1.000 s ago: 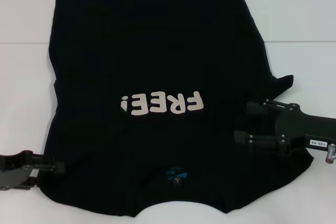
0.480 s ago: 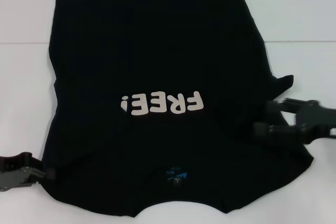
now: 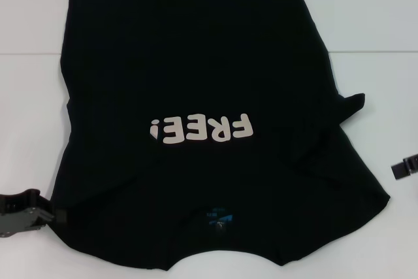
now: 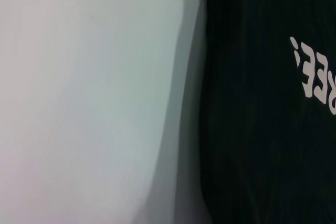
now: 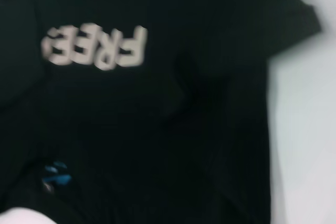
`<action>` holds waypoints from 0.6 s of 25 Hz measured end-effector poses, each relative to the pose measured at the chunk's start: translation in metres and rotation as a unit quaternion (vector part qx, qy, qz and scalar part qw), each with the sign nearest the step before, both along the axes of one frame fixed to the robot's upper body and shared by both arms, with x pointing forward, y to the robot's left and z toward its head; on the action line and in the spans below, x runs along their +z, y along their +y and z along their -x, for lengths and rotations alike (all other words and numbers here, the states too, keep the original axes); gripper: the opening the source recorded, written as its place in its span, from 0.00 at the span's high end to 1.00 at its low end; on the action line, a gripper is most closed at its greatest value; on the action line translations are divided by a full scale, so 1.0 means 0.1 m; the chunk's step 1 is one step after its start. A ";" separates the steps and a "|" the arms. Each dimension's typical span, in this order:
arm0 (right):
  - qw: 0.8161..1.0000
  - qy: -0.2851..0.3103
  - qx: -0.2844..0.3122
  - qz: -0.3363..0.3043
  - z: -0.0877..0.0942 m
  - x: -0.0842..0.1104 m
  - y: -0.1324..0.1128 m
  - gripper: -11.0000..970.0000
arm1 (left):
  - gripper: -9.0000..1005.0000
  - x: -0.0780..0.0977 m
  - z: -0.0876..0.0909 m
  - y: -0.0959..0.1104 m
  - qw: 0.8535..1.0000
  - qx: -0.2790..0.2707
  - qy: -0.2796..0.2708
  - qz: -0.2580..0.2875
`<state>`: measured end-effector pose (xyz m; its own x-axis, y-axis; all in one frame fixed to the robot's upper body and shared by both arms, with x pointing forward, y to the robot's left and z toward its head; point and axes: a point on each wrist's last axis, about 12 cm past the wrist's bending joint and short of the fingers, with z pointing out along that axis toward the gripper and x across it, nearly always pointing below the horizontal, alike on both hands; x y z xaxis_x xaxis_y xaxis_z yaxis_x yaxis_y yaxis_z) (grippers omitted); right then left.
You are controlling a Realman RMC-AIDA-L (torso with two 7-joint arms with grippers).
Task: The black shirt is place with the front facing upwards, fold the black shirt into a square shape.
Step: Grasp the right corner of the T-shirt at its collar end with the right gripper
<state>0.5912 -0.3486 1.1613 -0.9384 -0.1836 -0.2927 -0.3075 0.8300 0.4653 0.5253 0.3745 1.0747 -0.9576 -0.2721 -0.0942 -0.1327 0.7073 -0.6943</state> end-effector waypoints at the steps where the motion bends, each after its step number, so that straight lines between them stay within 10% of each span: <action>1: 1.000 0.007 0.003 0.010 -0.02 0.01 0.02 0.06 | 0.96 0.00 0.00 0.00 1.000 0.000 -0.001 0.000; 15: 0.998 0.011 0.029 0.050 -0.11 -0.38 0.35 0.06 | 0.96 0.02 -0.03 -0.04 1.000 -0.011 -0.005 0.004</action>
